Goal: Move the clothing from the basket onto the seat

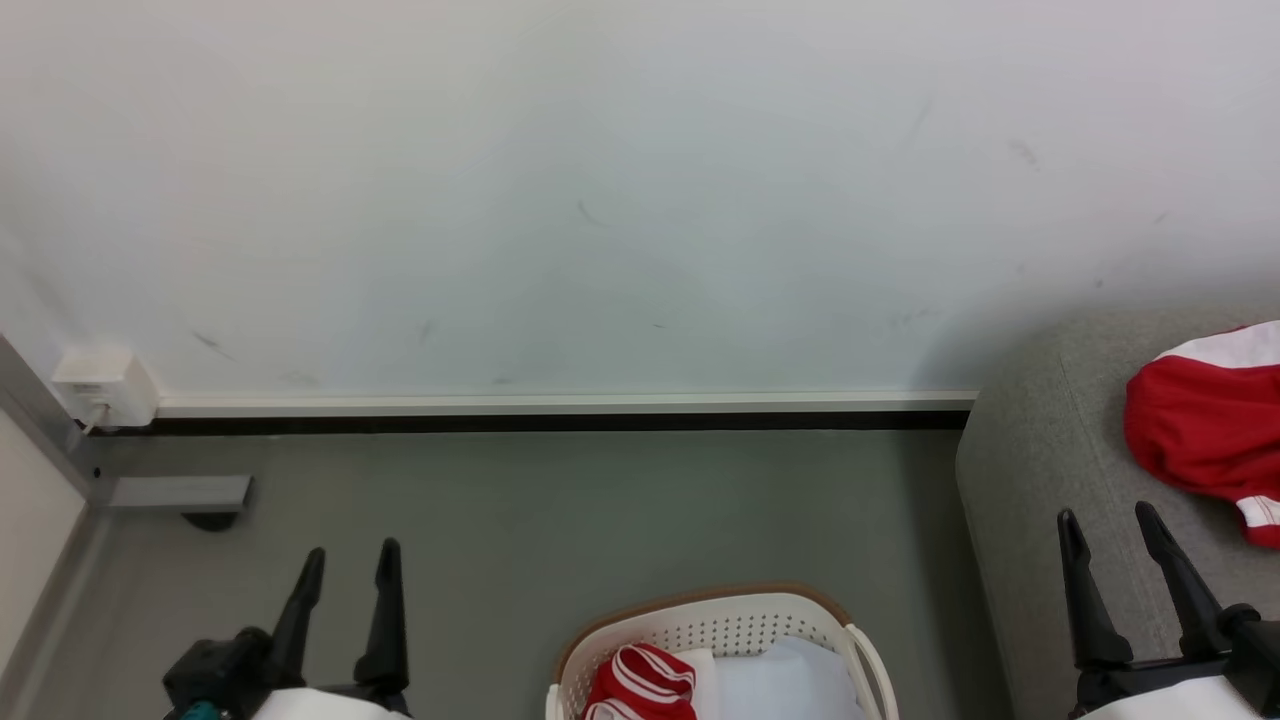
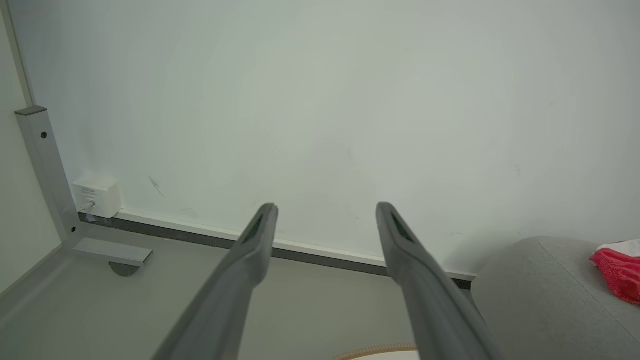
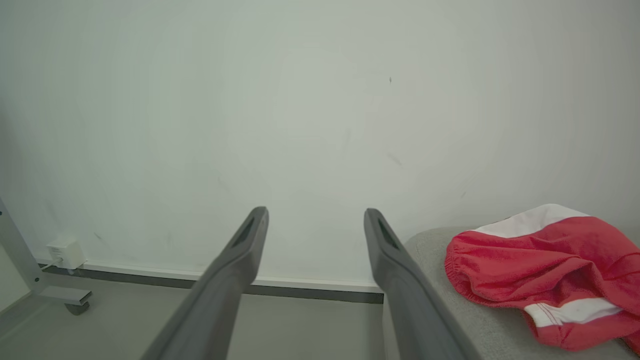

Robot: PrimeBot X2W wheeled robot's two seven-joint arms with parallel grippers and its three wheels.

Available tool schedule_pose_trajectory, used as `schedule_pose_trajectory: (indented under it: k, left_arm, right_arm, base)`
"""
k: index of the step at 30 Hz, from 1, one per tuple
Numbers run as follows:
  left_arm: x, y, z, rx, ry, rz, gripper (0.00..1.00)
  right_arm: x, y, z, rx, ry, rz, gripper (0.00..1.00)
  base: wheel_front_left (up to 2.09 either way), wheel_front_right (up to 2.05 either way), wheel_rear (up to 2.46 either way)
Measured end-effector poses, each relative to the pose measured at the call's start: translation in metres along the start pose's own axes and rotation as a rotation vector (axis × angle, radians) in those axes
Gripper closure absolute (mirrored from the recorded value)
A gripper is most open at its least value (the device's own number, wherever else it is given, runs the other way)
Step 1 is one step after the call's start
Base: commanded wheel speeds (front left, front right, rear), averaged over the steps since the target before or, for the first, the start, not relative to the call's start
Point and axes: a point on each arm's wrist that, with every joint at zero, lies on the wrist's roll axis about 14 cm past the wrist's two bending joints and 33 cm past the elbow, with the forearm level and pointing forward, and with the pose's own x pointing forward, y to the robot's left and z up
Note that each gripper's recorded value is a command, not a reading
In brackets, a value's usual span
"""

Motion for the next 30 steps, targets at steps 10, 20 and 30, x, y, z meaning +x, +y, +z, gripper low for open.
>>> schedule_pose_trajectory:
  k: [10,20,30]
  left_arm:
    - [0.038,-0.065,-0.047,0.042,0.147,-0.223,0.00]
    - [0.062,-0.106,-0.178,0.342,0.572,-0.518,0.00]
    - [0.028,-0.115,-0.297,0.521,0.917,-0.759,0.00]
  right_arm:
    - [0.018,-0.027,0.010,-0.034,-0.033,-0.053,0.00]
    - [0.057,-0.047,-0.015,-0.050,-0.005,-0.100,0.00]
    - [0.072,-0.071,-0.054,-0.075,0.071,-0.169,0.00]
  base:
    - [0.00,0.00,0.00]
    - [0.00,0.00,0.00]
    - [0.00,0.00,0.00]
